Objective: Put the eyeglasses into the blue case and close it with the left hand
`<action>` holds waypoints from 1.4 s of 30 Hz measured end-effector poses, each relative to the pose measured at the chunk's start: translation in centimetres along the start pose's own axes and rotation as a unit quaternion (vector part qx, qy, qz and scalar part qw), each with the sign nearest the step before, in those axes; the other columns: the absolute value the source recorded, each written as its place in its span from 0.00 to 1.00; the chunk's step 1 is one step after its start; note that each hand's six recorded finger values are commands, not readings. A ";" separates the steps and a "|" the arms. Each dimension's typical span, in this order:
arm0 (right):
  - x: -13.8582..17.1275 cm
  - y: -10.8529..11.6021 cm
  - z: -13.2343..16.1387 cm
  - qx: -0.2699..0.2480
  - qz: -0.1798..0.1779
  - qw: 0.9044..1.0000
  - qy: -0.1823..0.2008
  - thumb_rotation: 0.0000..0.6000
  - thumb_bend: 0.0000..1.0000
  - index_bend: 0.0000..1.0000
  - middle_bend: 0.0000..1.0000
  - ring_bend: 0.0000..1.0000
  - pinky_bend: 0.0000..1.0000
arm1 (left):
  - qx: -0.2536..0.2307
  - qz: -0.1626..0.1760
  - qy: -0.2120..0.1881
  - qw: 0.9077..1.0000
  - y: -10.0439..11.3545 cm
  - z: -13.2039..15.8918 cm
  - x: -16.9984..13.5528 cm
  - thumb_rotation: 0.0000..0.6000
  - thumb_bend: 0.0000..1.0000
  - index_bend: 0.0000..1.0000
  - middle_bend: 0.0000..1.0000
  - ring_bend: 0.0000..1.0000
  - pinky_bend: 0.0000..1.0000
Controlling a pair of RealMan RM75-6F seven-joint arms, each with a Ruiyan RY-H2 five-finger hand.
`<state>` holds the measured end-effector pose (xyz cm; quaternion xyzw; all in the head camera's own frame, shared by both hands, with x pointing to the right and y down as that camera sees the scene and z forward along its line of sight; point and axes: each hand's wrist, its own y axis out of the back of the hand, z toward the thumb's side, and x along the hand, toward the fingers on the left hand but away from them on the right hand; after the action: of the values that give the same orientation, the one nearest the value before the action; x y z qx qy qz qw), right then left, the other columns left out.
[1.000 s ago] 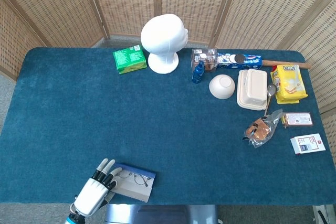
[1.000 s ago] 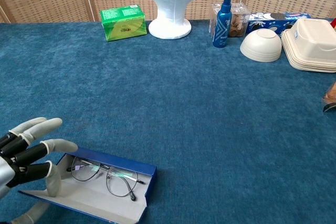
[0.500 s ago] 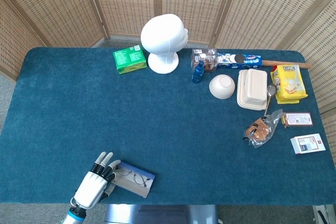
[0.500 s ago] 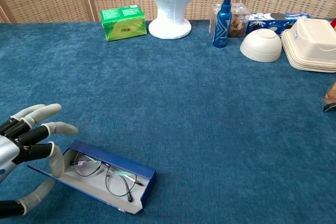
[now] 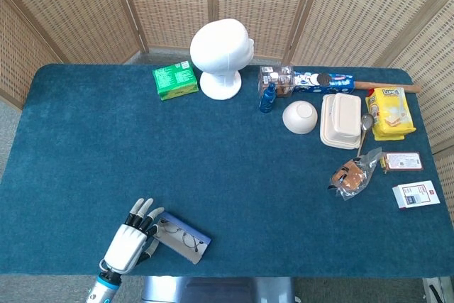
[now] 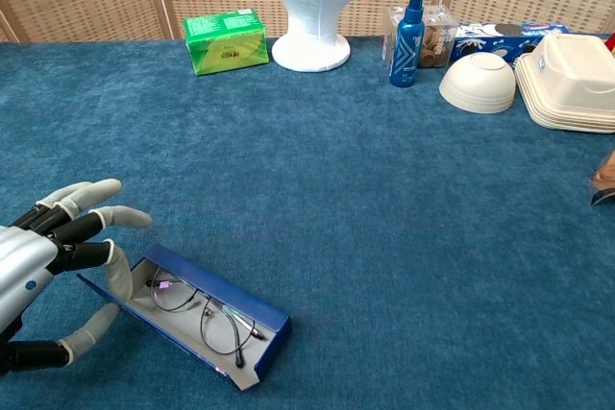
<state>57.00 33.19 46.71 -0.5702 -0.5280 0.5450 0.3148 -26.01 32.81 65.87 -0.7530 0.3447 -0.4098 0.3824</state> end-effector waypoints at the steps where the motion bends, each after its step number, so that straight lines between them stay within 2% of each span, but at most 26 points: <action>1: 0.0 0.1 0.0 0.000 -0.001 1.000 0.000 0.90 0.14 0.00 0.10 0.00 0.19 | -0.005 0.002 0.003 1.000 0.0 0.0 0.2 1.00 0.40 0.61 0.20 0.00 0.00; 10: 0.0 0.1 -0.1 0.000 -0.002 1.000 -0.001 0.89 0.14 0.00 0.10 0.00 0.19 | -0.026 0.020 0.021 0.999 -0.3 -0.3 1.2 1.00 0.40 0.59 0.18 0.00 0.00; 25: 0.0 0.2 -0.3 -0.002 -0.003 1.000 -0.003 0.88 0.14 0.00 0.10 0.00 0.19 | -0.048 0.037 0.043 0.997 -0.4 -0.6 2.1 1.00 0.39 0.51 0.14 0.00 0.00; 42: 0.0 0.3 -0.2 -0.004 -0.004 1.000 -0.001 0.87 0.14 0.00 0.10 0.00 0.19 | -0.069 0.044 0.067 0.994 -0.6 -0.8 3.1 1.00 0.38 0.48 0.11 0.00 0.00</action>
<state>57.31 33.19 46.48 -0.5686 -0.5326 0.5425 0.3142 -25.30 30.26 67.80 -0.7323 0.4301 -0.4171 0.3237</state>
